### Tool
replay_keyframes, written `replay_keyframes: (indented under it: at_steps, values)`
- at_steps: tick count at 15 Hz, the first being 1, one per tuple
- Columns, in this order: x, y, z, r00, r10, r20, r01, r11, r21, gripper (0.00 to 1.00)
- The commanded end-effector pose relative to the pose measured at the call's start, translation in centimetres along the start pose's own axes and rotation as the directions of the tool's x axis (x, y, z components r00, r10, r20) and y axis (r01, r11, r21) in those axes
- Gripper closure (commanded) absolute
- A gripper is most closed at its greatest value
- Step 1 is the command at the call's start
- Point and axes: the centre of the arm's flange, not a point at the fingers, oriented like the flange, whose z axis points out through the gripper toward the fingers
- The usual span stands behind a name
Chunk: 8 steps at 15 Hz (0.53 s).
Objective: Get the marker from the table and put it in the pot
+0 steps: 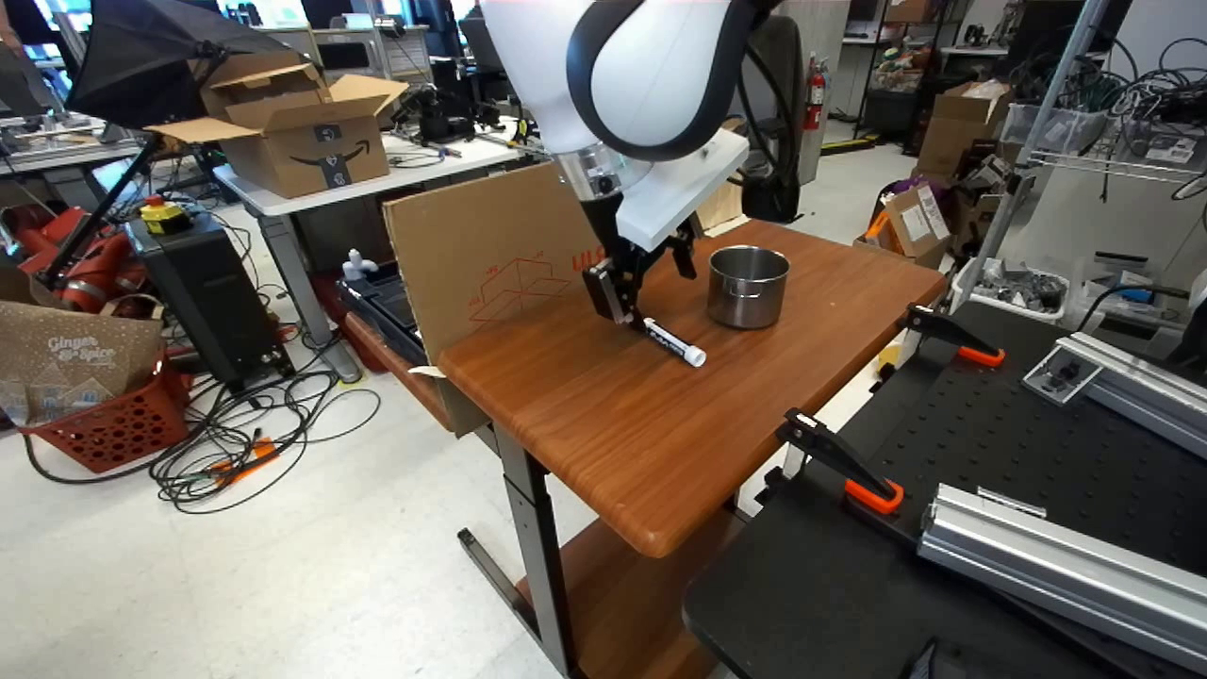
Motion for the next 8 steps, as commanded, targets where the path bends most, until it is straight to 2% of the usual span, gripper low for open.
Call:
replay_keyframes:
  at_steps: [1,6,7,8]
  values:
    - [0.9,-0.9,0.5,1.000,-0.003,-0.022,0.002,0.999,-0.043,0.00]
    - [1.1,-1.9,1.6,1.000,-0.021,-0.008,0.021,0.998,-0.067,0.00]
    - [1.2,-1.9,1.8,1.000,-0.023,-0.007,0.022,0.997,-0.072,0.06]
    - [1.2,-2.1,1.8,1.000,-0.024,-0.006,0.023,0.997,-0.075,0.28]
